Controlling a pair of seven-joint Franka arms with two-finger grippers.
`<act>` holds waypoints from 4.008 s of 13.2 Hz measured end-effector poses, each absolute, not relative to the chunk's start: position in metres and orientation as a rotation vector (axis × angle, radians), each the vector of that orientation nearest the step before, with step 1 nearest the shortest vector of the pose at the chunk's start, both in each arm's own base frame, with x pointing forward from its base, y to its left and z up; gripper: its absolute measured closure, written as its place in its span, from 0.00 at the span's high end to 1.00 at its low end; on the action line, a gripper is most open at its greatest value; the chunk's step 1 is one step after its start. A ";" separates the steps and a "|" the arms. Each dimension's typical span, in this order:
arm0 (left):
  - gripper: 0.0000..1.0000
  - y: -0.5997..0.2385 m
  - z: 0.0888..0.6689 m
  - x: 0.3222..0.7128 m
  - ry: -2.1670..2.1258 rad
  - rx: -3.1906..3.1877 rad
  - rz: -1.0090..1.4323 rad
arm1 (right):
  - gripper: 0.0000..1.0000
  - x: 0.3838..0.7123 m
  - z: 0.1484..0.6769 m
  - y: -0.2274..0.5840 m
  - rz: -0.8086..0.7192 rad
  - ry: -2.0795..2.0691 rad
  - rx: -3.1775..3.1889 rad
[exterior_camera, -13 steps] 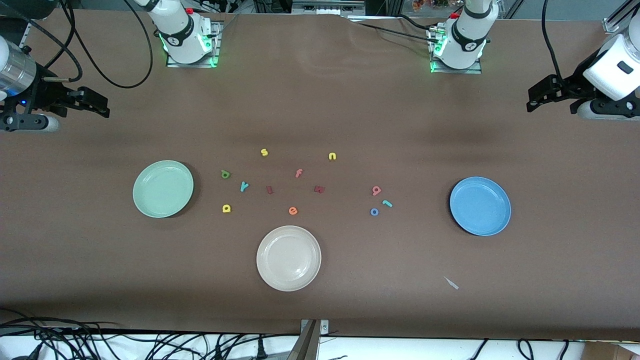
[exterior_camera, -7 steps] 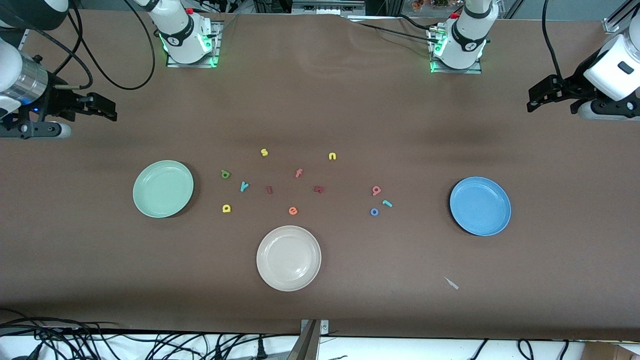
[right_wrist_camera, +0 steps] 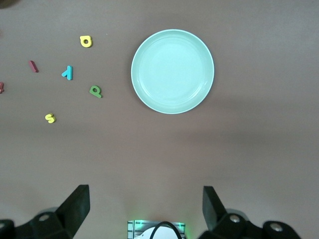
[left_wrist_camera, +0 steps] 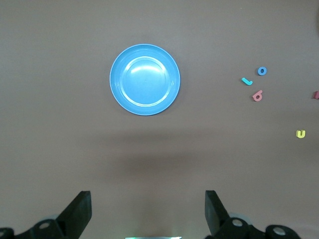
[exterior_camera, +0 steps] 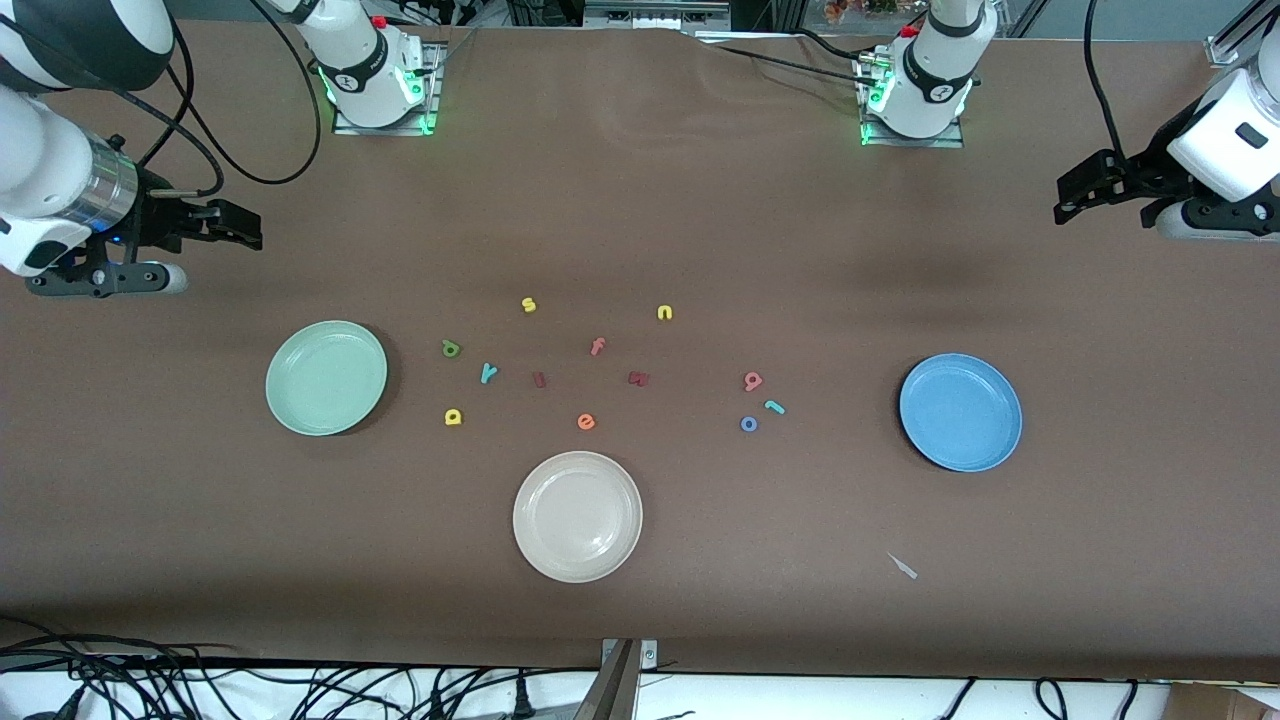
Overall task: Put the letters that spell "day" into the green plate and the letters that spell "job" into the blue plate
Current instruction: 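Move the right gripper over the letters beside the green plate, then lower and grasp the cyan letter with the right gripper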
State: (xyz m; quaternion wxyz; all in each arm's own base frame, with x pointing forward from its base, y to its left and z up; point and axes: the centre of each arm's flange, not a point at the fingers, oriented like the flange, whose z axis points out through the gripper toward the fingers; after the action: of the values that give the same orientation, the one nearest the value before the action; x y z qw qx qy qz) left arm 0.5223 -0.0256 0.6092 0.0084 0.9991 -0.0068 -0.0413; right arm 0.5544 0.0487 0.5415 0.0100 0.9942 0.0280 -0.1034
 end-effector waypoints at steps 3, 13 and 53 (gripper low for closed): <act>1.00 -0.026 0.609 0.522 -0.022 3.122 -0.129 | 1.00 0.554 0.539 0.050 -0.337 0.084 3.118; 1.00 -0.031 0.609 0.522 -0.037 3.123 -0.129 | 1.00 0.553 0.513 0.067 -0.335 0.085 3.130; 1.00 -0.044 0.610 0.521 -0.021 3.127 -0.131 | 1.00 0.584 0.209 0.270 -0.167 -0.722 3.045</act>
State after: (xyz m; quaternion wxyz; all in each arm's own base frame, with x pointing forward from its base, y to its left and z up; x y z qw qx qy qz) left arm 0.5210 -0.0435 0.6100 0.0059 0.9991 -0.0067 -0.0420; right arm 0.5841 0.2698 0.2088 0.0040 0.9716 -0.2303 -0.0533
